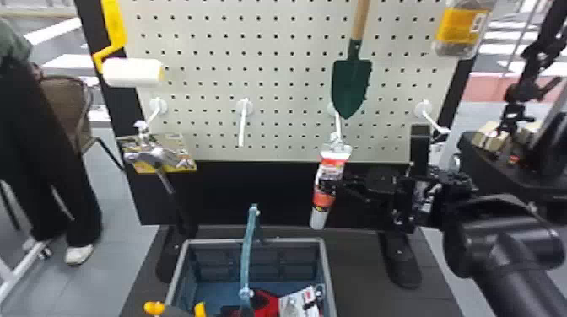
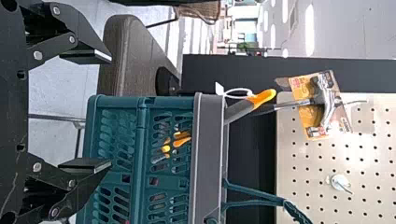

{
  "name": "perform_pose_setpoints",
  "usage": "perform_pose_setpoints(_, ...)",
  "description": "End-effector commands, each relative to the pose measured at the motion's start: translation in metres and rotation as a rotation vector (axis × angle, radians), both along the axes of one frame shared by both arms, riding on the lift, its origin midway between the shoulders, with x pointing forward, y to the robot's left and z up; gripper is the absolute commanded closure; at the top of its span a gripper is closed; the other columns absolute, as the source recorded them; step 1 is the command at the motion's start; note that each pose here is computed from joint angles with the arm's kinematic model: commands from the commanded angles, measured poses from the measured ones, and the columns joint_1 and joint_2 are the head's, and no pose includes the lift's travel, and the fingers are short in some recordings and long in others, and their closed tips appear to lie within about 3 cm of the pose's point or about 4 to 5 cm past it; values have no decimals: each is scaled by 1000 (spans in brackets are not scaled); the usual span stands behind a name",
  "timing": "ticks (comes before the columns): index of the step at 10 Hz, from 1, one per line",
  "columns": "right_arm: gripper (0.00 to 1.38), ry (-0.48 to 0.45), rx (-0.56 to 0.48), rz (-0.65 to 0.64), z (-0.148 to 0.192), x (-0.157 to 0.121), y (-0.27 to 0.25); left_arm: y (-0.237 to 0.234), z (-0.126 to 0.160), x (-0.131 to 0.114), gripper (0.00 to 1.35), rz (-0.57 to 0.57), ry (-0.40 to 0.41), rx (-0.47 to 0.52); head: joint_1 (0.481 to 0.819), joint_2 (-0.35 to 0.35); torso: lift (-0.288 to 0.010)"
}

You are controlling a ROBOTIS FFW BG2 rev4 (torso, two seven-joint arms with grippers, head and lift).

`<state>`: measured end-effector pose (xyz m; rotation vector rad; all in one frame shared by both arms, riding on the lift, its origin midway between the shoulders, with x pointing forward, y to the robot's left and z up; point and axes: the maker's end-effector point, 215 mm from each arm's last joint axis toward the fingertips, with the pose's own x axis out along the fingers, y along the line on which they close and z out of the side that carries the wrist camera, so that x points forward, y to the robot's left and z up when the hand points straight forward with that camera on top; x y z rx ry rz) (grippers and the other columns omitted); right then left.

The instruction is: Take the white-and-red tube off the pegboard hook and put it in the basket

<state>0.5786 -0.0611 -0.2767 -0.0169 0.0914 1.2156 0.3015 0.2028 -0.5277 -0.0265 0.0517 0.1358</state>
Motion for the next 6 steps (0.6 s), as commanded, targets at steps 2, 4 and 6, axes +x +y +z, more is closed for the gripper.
perform_pose_setpoints(2, 1082, -14, 15, 16, 9, -14, 12, 0, 0, 0, 481, 3, 2, -2, 549, 0, -100)
perform_pose_setpoints(4, 1082, -4, 69, 5, 9, -30, 23, 0, -1, 0, 481, 4, 5, -4, 549, 0, -100)
perform_pose_setpoints(6, 1082, 15, 151, -41, 7, -47, 34, -1, -1, 1, 481, 3, 3, -5, 549, 0, -100)
